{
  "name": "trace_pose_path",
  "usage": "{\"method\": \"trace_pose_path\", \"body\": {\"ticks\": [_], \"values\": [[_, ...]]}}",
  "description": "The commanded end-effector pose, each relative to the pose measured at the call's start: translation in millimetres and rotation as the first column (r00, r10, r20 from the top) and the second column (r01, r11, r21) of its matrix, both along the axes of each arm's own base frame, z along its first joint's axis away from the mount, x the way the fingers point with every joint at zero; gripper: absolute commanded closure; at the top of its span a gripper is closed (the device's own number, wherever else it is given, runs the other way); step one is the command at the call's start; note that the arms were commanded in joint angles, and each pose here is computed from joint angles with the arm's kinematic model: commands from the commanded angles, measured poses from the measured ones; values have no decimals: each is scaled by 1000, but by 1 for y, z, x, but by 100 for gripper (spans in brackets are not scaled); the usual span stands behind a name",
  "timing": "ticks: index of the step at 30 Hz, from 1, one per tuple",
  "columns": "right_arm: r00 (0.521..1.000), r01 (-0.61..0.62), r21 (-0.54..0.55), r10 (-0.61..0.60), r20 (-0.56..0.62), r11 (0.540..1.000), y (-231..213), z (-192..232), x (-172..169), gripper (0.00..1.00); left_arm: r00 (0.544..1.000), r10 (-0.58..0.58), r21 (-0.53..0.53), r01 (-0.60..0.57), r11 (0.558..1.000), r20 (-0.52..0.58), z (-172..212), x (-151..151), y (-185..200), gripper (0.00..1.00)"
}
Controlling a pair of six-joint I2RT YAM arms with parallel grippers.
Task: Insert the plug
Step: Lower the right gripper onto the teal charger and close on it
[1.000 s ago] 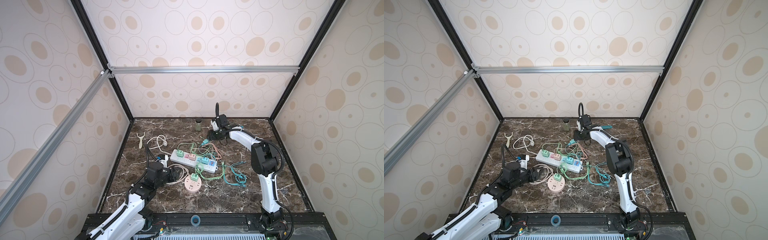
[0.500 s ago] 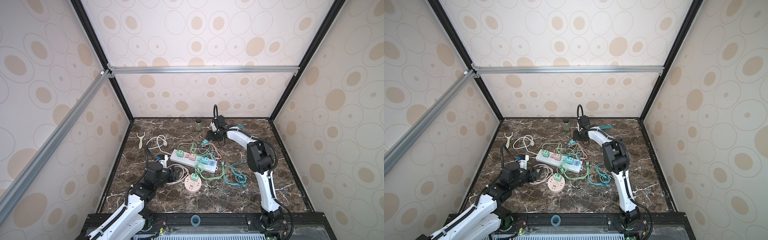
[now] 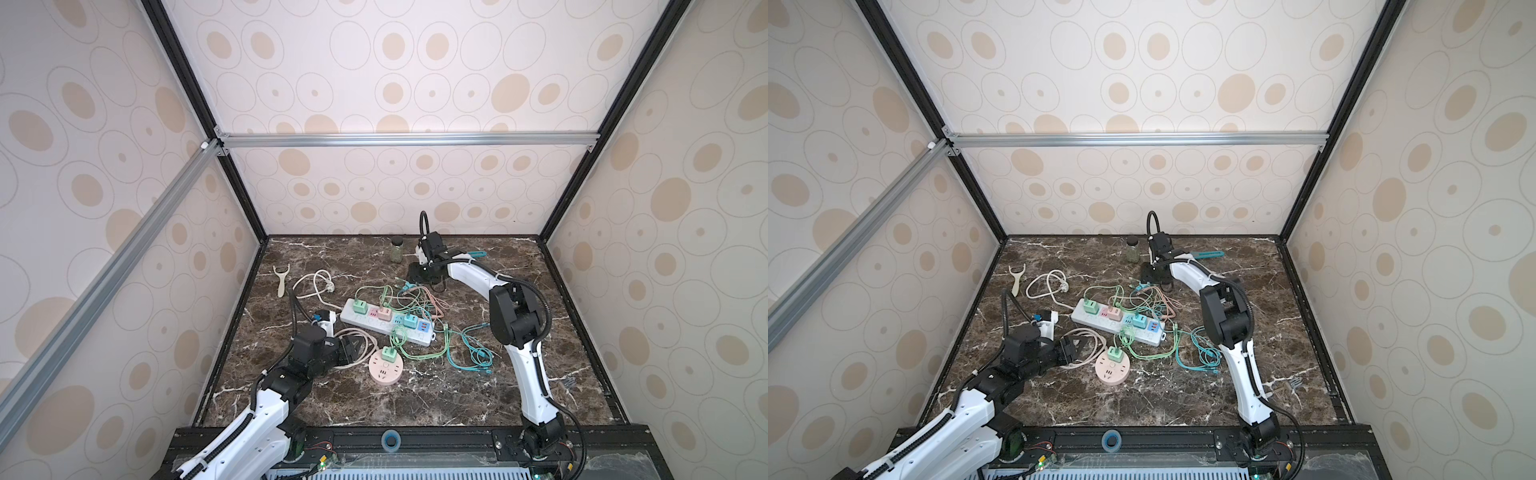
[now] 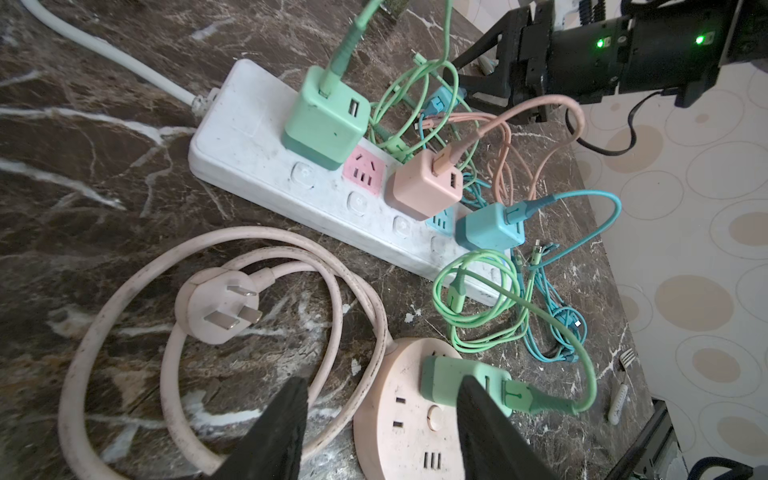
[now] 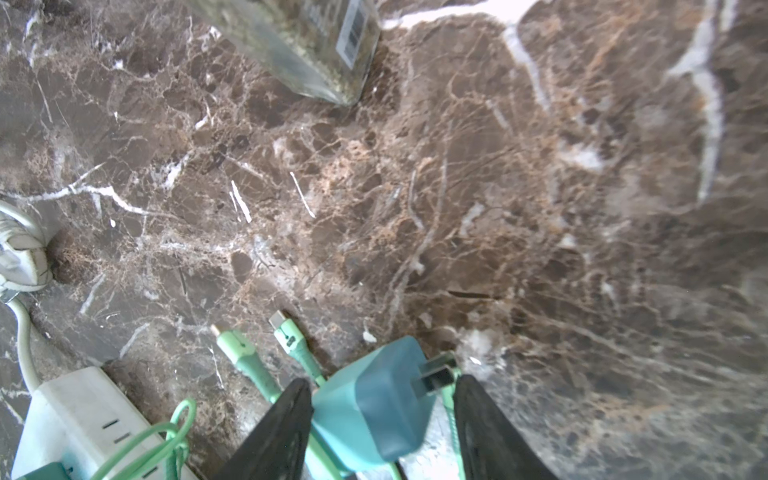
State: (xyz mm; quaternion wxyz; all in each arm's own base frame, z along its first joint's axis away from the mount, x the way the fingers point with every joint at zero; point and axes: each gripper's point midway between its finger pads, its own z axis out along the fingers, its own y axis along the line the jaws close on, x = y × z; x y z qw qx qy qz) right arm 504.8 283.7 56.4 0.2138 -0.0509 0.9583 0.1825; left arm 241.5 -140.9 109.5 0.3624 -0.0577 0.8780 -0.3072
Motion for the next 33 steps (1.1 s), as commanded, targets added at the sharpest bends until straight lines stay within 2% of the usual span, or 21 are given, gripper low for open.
{"method": "trace_pose_path", "body": {"ticks": [1,9,20,26,30,33], "values": [[998,-1,-54,-2,-64,999,2,-16,-16,42,1000,-1,16,1,1000,26,4,2,2,42],[996,23,-53,-27,-81,998,1,-24,-28,42,999,-4,16,3,1000,32,4,2,2,42],[998,-36,-54,32,-63,998,11,-22,-18,44,999,-5,17,4,1000,34,4,1,3,42],[996,-72,-40,70,-51,997,17,-11,-17,55,999,0,17,0,1000,35,5,2,3,42],[992,-130,-11,130,8,992,24,10,-15,59,999,-5,19,4,1000,33,4,2,2,42],[985,-166,-33,167,41,986,24,23,-14,60,1000,-9,19,8,1000,30,3,3,1,42]]}}
